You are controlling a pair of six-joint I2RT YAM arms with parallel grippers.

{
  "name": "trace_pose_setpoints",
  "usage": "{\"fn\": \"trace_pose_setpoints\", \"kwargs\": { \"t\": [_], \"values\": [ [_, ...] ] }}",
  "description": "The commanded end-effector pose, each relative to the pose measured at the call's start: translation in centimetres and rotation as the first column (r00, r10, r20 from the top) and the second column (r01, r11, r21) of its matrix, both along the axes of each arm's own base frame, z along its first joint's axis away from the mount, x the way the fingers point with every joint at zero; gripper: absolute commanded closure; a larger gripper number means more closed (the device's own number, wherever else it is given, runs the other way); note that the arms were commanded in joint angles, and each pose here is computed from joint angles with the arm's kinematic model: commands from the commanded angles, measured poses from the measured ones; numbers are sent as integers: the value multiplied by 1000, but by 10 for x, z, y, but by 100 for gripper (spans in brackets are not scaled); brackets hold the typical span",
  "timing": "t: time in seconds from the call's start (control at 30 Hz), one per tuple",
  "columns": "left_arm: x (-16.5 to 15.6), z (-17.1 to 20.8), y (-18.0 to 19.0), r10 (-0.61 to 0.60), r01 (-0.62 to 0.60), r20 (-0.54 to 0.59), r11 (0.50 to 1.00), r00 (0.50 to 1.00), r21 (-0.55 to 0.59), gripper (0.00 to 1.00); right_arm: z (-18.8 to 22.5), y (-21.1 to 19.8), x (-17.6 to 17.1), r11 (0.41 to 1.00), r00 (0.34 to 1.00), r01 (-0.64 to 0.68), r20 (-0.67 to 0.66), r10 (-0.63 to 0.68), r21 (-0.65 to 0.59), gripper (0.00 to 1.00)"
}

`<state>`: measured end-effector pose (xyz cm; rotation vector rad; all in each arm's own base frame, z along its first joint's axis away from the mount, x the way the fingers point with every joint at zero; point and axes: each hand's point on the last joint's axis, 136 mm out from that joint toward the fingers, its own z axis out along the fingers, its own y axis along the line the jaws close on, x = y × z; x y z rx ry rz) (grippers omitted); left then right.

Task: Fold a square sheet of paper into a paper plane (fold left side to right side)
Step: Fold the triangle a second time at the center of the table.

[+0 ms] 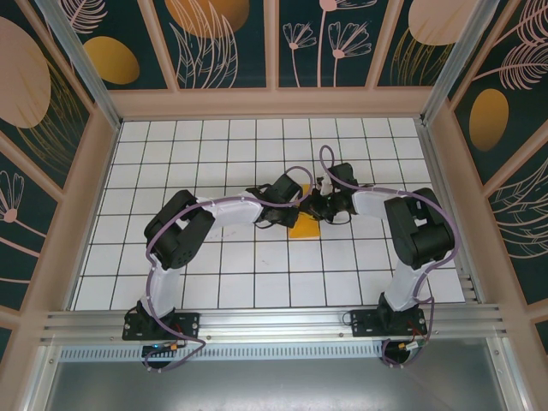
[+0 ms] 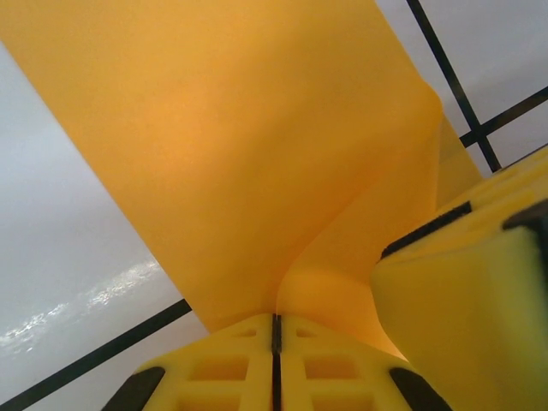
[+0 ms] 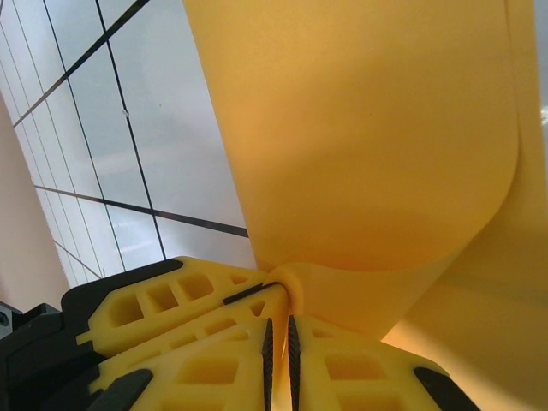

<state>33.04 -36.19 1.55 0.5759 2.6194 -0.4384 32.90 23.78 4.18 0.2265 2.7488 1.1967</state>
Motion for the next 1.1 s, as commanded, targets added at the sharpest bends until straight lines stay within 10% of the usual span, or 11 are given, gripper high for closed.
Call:
{"fn": "trace_pose_setpoints", "kwargs": {
  "t": [0.0,1.07],
  "values": [
    [-7,-24,7,0,1,-48,999,999,38,89,4,5,9,1000,1000,-2,25,2,-3,83],
    [-1,-10,2,11,-11,-22,1000,1000,11,82,-49,-28,-19,976,995,-14,-98,-8,-219,83]
  ]
}}
